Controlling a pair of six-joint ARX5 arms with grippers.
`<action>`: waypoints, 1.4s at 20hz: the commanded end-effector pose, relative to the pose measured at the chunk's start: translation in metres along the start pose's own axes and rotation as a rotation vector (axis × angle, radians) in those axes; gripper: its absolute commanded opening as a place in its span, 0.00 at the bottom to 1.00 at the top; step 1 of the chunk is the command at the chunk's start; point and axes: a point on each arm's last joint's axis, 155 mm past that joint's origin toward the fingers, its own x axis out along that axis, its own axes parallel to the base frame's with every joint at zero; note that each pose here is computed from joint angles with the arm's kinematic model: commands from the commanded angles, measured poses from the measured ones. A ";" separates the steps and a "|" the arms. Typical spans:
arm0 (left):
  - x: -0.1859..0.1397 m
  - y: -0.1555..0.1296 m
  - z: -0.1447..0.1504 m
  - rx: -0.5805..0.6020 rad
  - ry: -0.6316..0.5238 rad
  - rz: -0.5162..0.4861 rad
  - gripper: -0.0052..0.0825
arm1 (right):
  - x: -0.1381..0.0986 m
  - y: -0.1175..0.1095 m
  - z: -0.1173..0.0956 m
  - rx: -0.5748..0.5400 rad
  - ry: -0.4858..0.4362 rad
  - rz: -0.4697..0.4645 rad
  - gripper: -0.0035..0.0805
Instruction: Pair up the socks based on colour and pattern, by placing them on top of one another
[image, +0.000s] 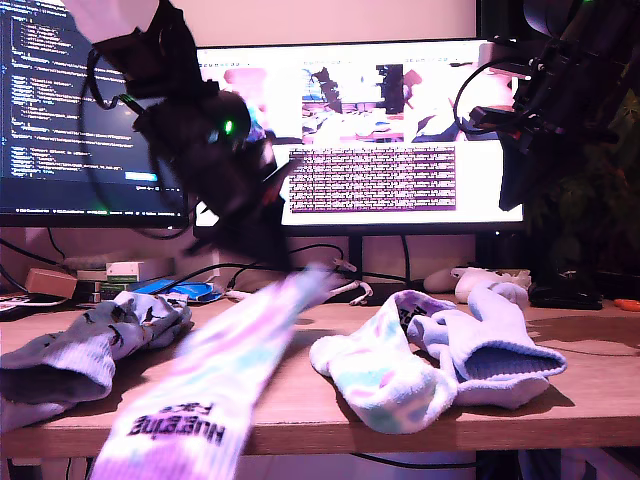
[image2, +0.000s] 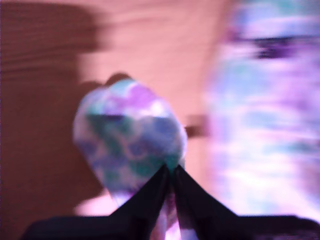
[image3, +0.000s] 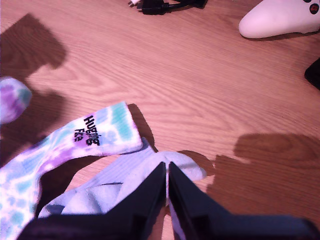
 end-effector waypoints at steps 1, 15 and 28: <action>-0.005 -0.017 0.019 0.055 -0.042 -0.067 0.04 | 0.001 0.002 0.000 0.002 -0.001 0.006 0.03; 0.024 0.094 0.009 0.080 -0.006 0.174 0.39 | 0.001 0.035 0.006 -0.001 -0.021 0.129 0.04; -0.007 0.063 0.022 0.062 0.005 0.147 0.37 | 0.002 0.068 -0.008 0.059 0.052 0.175 0.18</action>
